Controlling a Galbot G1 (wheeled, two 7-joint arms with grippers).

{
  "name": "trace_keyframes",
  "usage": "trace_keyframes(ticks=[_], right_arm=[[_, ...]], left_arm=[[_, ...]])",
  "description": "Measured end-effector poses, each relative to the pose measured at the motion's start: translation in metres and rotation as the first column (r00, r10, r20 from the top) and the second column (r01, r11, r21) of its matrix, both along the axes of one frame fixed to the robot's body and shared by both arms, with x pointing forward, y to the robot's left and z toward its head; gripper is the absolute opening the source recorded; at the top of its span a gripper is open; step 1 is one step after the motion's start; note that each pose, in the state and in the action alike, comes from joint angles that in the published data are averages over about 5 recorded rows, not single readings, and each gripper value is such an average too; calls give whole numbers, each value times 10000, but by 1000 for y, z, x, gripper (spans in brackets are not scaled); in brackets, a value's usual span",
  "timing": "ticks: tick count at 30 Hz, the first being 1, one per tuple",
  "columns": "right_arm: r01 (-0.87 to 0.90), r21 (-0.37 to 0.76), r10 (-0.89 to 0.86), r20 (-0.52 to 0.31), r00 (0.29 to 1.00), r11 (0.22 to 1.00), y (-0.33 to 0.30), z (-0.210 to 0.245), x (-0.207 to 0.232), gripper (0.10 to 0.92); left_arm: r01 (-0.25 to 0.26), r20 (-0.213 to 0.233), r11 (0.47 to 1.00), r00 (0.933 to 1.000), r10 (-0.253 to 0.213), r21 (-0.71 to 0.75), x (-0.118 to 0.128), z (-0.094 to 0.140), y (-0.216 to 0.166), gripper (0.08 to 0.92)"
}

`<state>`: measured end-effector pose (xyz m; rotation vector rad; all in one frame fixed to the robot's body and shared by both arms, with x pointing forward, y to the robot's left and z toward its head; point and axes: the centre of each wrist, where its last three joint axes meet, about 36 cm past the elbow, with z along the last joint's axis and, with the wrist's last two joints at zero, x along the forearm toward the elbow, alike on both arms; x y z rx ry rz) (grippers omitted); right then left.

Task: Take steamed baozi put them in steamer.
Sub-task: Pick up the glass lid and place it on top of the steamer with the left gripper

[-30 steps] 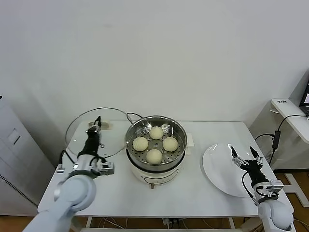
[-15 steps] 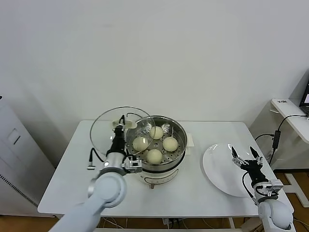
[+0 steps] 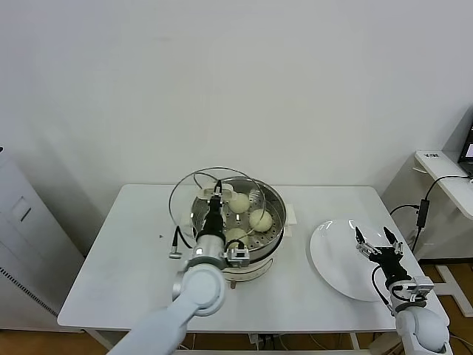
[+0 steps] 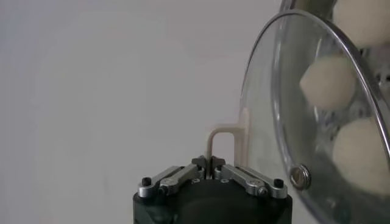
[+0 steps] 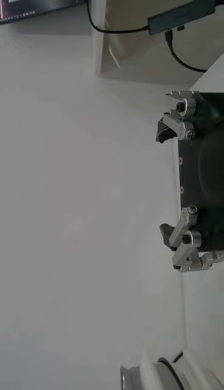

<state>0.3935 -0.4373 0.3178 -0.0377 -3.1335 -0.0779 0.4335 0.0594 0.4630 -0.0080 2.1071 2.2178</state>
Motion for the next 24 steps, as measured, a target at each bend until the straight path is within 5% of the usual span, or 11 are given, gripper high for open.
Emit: trace_keyframes(ticks=[24], right_arm=[[58, 45, -57, -148, 9999, 10000, 0, -9, -2, 823]], left_arm=[[-188, -400, 9981, 9991, 164, -592, 7, -12, -49, 109]])
